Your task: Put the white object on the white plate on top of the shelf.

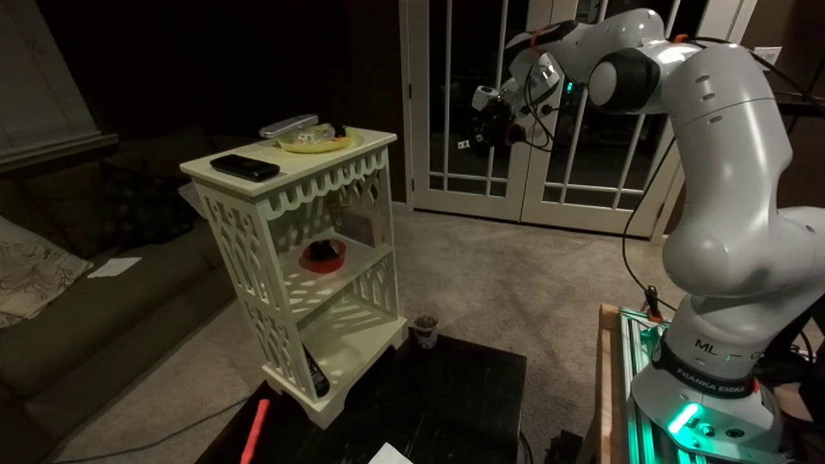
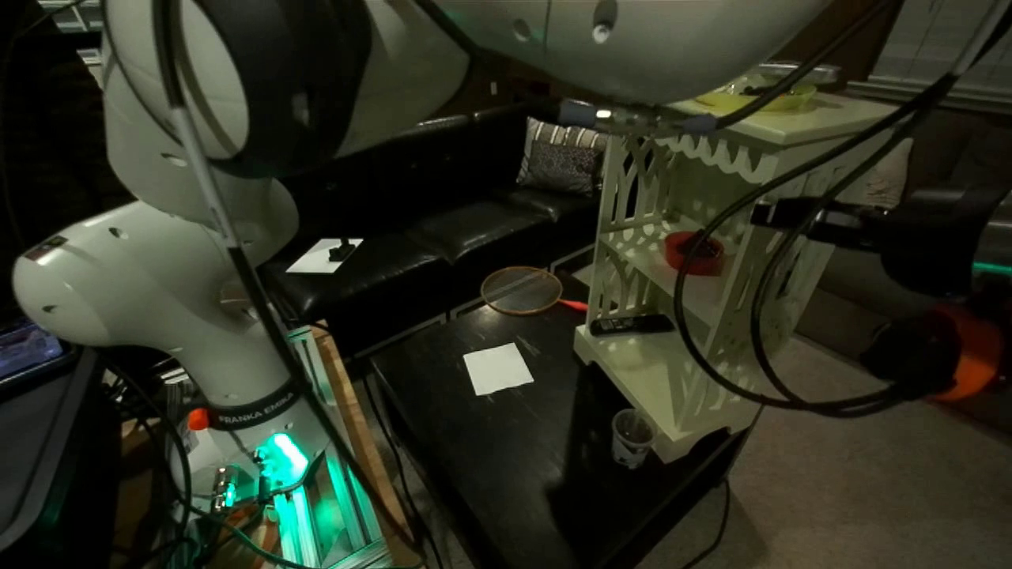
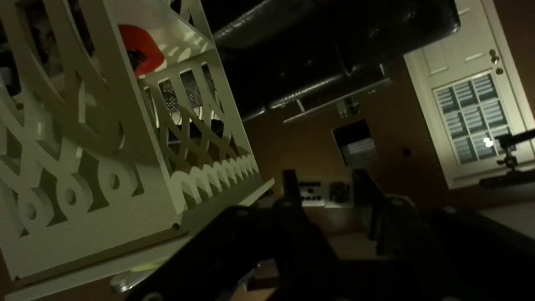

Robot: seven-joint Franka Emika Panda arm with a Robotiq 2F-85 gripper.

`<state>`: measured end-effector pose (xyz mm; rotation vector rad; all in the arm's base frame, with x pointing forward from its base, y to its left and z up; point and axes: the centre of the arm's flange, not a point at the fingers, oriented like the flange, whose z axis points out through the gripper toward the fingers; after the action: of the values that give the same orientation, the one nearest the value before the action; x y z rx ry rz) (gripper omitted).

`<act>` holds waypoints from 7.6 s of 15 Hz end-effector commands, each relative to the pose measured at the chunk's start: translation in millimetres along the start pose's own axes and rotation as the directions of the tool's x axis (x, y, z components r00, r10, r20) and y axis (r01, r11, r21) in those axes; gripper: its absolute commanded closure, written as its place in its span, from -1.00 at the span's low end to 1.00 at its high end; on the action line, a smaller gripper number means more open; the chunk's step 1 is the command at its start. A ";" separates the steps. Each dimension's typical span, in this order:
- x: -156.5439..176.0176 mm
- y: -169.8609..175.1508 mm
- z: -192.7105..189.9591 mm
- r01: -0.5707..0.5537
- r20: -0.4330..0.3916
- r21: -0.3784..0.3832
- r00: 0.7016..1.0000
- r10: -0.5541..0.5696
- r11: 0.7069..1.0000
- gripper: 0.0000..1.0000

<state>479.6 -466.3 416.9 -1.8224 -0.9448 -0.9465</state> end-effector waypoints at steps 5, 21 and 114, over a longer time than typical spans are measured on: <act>3.9 13.0 11.0 -0.086 -0.168 0.041 0.982 0.092 0.995 0.29; 126.9 -26.5 -13.7 0.093 -0.571 -0.244 0.791 -0.221 0.965 0.79; 469.5 -96.3 392.1 0.624 0.507 0.714 -0.774 -0.380 -0.318 0.79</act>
<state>664.8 39.1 756.0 -0.8768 -3.8094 -0.9273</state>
